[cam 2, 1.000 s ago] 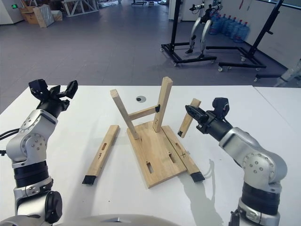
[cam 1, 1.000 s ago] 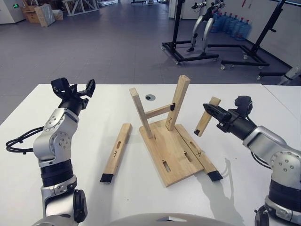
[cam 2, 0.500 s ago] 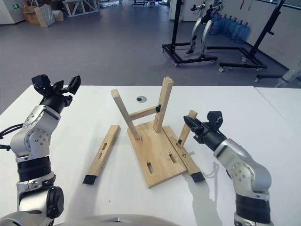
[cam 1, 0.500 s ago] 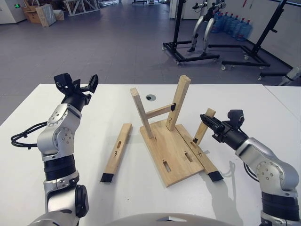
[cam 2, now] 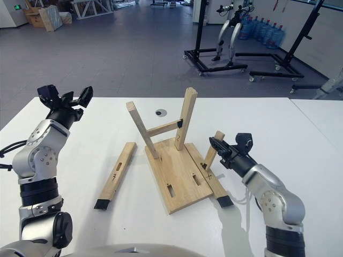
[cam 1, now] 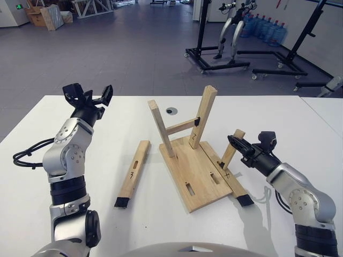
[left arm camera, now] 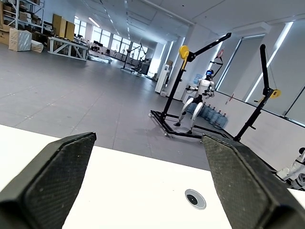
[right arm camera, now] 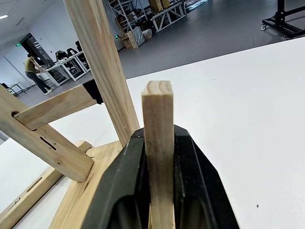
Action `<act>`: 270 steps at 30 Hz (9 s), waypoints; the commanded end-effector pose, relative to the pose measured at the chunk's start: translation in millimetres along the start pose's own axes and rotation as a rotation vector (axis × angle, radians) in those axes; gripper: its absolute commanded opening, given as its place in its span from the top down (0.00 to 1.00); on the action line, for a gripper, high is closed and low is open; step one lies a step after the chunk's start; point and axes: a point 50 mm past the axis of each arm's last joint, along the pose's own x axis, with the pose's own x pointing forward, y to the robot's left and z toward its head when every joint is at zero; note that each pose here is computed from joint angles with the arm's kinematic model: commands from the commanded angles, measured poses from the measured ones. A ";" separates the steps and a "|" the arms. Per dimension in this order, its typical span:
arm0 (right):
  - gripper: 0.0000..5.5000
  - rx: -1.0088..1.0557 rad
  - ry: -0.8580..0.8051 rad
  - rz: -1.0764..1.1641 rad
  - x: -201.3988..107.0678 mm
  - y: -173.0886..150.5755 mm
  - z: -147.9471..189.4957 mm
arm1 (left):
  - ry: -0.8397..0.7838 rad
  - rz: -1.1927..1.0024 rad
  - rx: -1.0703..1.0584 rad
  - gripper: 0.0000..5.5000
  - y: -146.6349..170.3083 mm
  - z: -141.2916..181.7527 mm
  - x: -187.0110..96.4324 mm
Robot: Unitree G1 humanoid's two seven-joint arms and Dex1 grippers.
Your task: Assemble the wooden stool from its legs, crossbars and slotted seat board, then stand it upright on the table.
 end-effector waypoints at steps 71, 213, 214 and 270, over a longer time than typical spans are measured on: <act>0.93 -0.322 -0.168 -0.160 42.4 -15.7 -63.4 | 0.041 -0.061 0.070 0.26 -13.4 -14.0 1.4; 0.51 -0.392 0.488 0.001 -50.0 -22.6 9.5 | 0.006 -0.518 0.279 0.26 -95.0 63.8 17.3; 0.51 -0.396 0.495 0.002 -49.2 -21.9 7.7 | 0.008 -0.516 0.278 0.26 -94.8 62.9 17.1; 0.63 -0.361 0.281 -0.141 4.0 -25.6 53.1 | -0.008 -0.526 0.252 0.26 -106.8 62.1 21.8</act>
